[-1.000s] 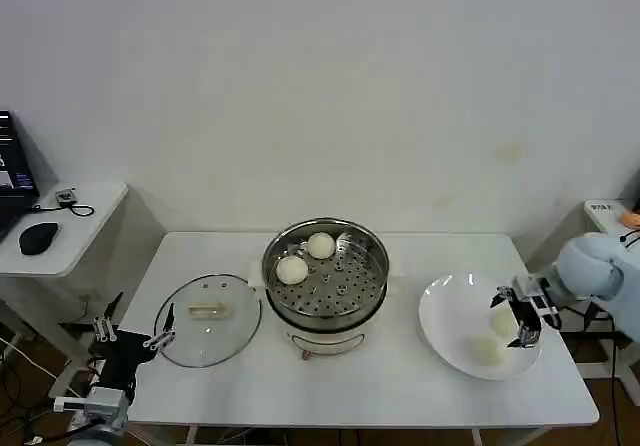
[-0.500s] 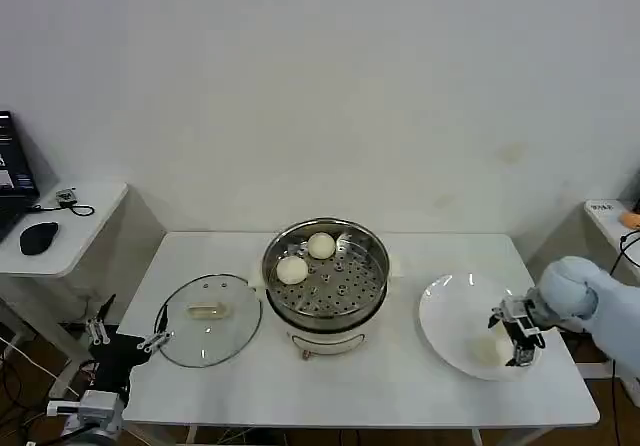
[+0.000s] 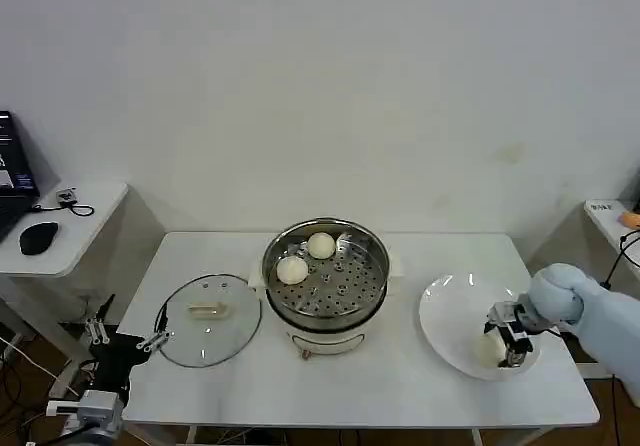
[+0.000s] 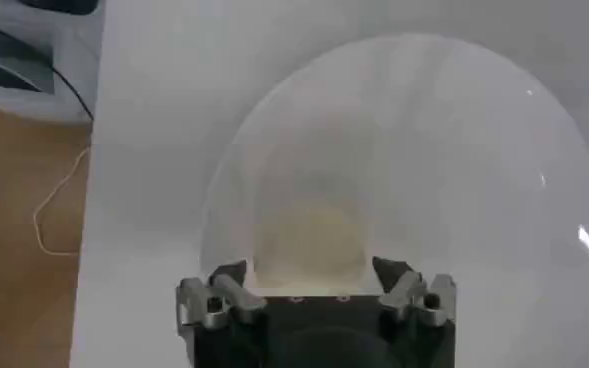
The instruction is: Take steamed baozi put them in steamer then cover it.
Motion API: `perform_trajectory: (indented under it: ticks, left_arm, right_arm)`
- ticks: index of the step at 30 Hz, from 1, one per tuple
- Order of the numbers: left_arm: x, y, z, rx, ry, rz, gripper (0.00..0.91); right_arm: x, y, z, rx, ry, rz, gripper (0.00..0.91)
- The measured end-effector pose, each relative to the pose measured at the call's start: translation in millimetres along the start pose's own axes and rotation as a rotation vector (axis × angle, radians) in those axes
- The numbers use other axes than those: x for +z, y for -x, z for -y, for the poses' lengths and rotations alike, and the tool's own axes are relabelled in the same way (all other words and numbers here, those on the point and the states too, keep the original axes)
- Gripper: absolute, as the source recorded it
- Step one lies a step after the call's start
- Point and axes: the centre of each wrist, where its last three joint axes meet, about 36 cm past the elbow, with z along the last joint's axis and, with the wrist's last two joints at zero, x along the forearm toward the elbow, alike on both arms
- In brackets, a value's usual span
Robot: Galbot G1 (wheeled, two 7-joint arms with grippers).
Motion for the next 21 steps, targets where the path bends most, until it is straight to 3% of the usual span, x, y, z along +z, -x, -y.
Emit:
perform_trajectory:
  ticks: [6, 15, 21]
  left_arm:
    - [-2, 0, 2, 0.002, -0.002, 0.003, 0.907]
    - [-5, 0, 4, 0.006, -0.007, 0.01, 0.907]
    - [-5, 2, 3, 0.006, -0.002, 0.013, 0.907]
  right_arm:
    - [1, -2, 0, -0.005, 0.007, -0.004, 0.655]
    - [0, -19, 9, 0.01, 0.007, 0.007, 0.655]
    - [-2, -47, 32, 0.053, 0.008, 0.026, 0.665]
